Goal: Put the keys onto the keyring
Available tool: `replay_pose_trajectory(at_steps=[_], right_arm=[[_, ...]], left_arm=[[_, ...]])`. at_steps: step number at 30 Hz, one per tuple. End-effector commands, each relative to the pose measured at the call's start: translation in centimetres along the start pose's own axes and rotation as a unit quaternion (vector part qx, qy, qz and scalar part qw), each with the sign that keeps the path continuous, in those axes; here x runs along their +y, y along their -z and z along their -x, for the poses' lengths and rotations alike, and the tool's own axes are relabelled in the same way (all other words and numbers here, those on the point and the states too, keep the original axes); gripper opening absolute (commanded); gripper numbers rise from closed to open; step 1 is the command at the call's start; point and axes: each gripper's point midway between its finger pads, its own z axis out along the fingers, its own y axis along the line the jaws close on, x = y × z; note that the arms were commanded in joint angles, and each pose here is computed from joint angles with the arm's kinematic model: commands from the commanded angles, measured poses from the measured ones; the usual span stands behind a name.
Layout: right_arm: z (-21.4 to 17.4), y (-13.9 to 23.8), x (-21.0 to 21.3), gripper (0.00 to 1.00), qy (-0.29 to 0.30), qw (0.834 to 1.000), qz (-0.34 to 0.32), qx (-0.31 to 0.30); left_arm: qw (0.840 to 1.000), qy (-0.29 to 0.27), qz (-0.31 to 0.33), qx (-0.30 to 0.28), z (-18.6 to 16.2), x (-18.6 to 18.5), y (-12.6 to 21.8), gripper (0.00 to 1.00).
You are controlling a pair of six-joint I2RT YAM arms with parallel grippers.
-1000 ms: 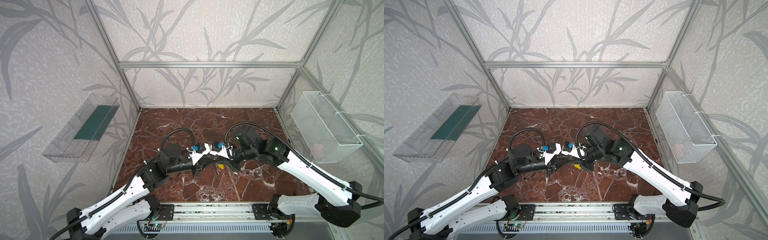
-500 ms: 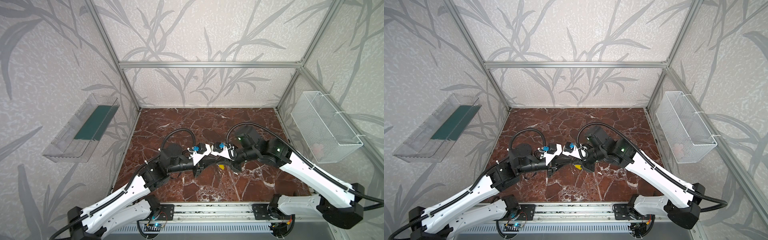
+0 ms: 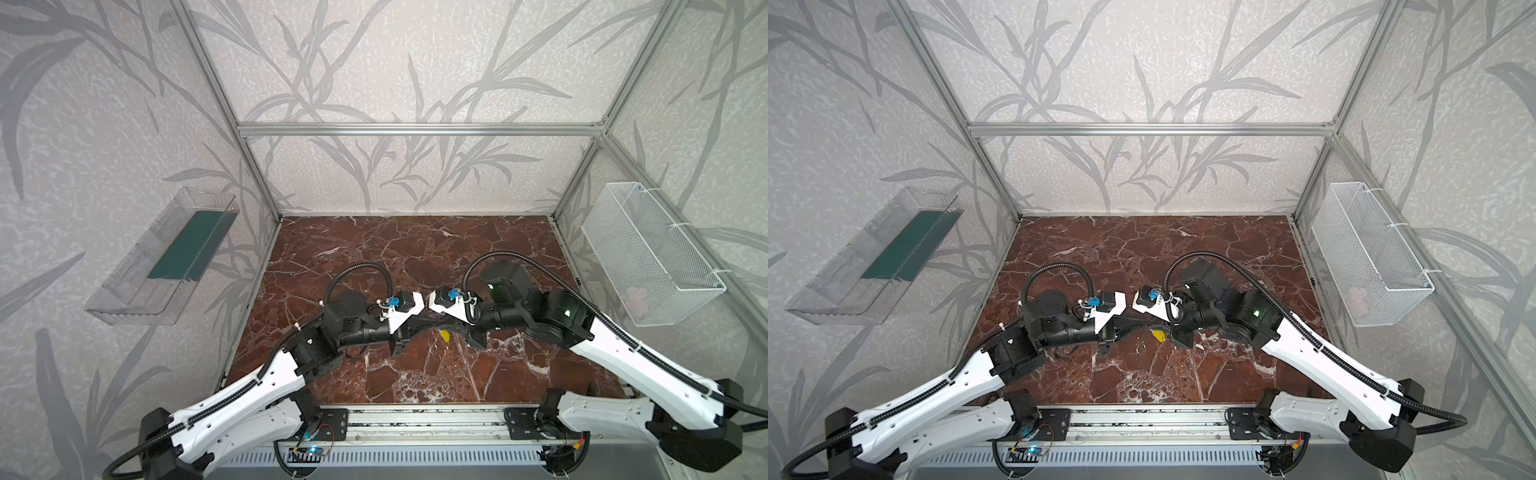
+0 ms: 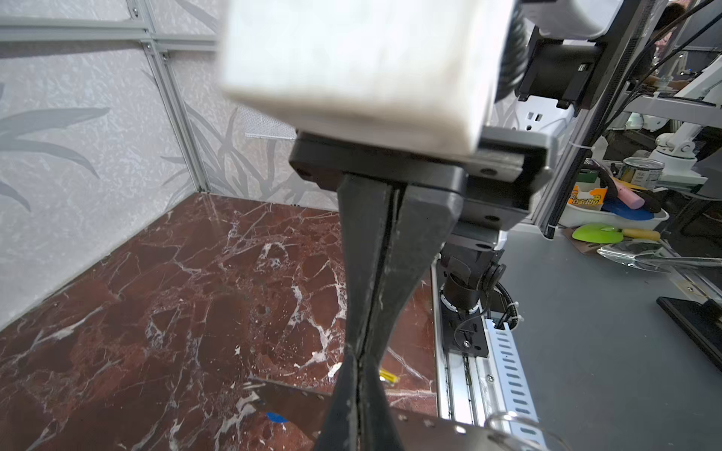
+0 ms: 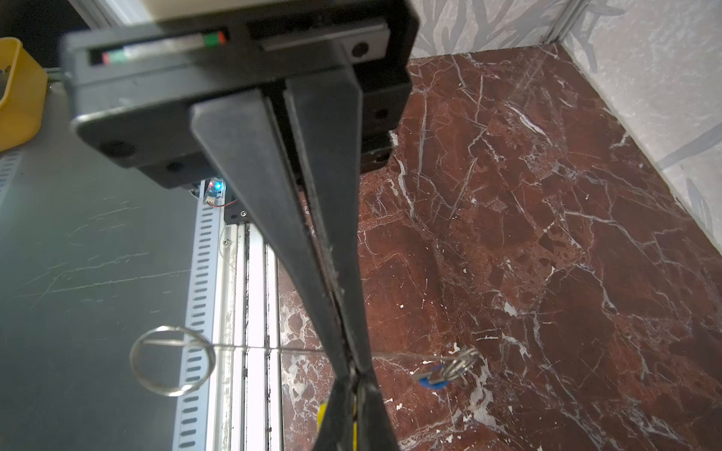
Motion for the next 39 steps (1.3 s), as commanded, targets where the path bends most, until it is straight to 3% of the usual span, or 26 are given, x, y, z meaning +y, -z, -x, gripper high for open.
replay_pose_trajectory(at_steps=[1,5,10,14,17,21,25,39], right_arm=[[3.4,1.3,-0.7,0.01,-0.002,0.995,-0.035,-0.096],[2.8,0.9,-0.7,0.07,-0.018,0.991,-0.039,-0.129],[2.3,0.8,-0.5,0.22,-0.027,0.986,-0.040,-0.158],[1.8,0.8,-0.4,0.24,-0.025,0.986,-0.041,-0.157],[1.6,0.6,-0.3,0.22,-0.025,0.987,-0.041,-0.155],[1.5,0.3,-0.2,0.08,-0.026,0.987,-0.033,-0.156],[1.6,-0.1,0.3,0.02,-0.023,0.987,-0.013,-0.157],[1.8,-1.7,1.9,0.00,-0.021,0.988,0.058,-0.142]], left_arm=[[0.999,-0.005,0.025,-0.041,0.5,0.9,0.1,0.00],[0.996,-0.013,0.031,-0.087,1.3,0.9,0.6,0.00],[0.991,-0.021,0.034,-0.126,2.0,0.7,1.3,0.00],[0.990,-0.024,0.033,-0.133,2.2,0.4,1.7,0.00],[0.989,-0.028,0.029,-0.139,2.3,0.1,2.0,0.00],[0.989,-0.028,0.022,-0.145,2.3,-0.2,2.2,0.00],[0.989,-0.027,0.016,-0.146,2.3,-0.4,2.3,0.00],[0.988,-0.029,0.011,-0.154,2.1,-0.9,2.8,0.00]])
